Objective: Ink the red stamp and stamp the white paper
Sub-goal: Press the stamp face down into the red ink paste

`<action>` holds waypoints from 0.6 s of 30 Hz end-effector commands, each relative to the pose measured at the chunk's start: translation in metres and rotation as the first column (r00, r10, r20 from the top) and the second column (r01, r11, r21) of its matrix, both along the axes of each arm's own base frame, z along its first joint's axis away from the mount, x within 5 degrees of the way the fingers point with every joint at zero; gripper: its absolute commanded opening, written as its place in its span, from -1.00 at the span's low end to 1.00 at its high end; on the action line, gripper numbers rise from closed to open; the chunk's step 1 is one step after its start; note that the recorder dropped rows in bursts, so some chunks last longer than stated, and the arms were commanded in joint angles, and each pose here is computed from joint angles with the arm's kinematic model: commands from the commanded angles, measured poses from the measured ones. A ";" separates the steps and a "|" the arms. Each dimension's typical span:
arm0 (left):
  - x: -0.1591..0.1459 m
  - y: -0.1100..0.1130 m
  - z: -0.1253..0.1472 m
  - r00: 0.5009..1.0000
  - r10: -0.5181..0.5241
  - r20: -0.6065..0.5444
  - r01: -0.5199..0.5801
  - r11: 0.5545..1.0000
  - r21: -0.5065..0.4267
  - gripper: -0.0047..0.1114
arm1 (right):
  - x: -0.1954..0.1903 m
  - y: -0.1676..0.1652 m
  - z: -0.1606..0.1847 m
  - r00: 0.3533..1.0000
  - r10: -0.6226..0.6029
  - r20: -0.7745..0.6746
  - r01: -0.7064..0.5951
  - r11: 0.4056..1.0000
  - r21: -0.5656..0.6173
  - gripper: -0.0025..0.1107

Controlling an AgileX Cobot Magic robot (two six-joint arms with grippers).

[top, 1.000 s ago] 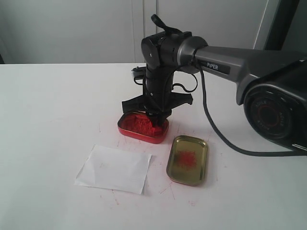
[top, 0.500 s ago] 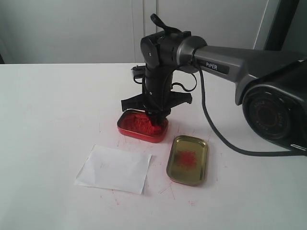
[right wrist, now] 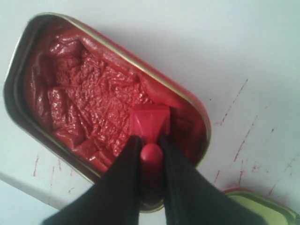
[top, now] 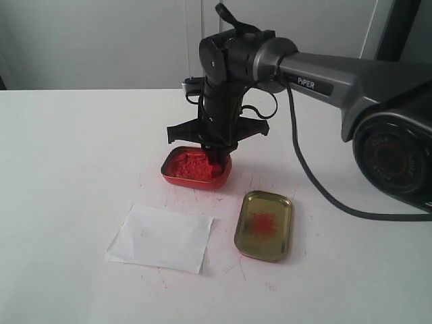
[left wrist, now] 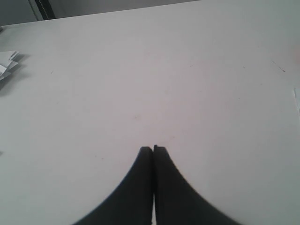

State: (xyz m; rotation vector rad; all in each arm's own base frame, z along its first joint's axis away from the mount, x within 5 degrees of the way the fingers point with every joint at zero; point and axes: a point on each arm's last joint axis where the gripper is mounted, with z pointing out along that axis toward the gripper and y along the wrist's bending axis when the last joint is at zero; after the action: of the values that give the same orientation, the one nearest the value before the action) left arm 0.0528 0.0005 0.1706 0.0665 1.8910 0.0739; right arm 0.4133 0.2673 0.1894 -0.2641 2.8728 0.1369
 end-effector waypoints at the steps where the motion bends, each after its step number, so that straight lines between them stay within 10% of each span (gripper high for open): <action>1: 0.000 0.000 0.000 1.000 0.003 0.002 -0.003 1.000 -0.002 -0.92 | 0.000 -0.003 0.016 0.999 -0.009 0.033 0.008 1.000 0.018 -0.96; 18: 0.000 0.000 0.000 1.000 0.003 0.002 -0.003 1.000 -0.002 -0.92 | -0.002 -0.005 0.018 1.000 -0.005 0.023 0.006 1.000 -0.003 -0.96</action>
State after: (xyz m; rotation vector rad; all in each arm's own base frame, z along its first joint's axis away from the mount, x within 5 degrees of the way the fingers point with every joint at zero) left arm 0.0528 0.0005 0.1706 0.0665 1.8910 0.0739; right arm 0.4109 0.2654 0.1974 -0.2641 2.8756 0.1317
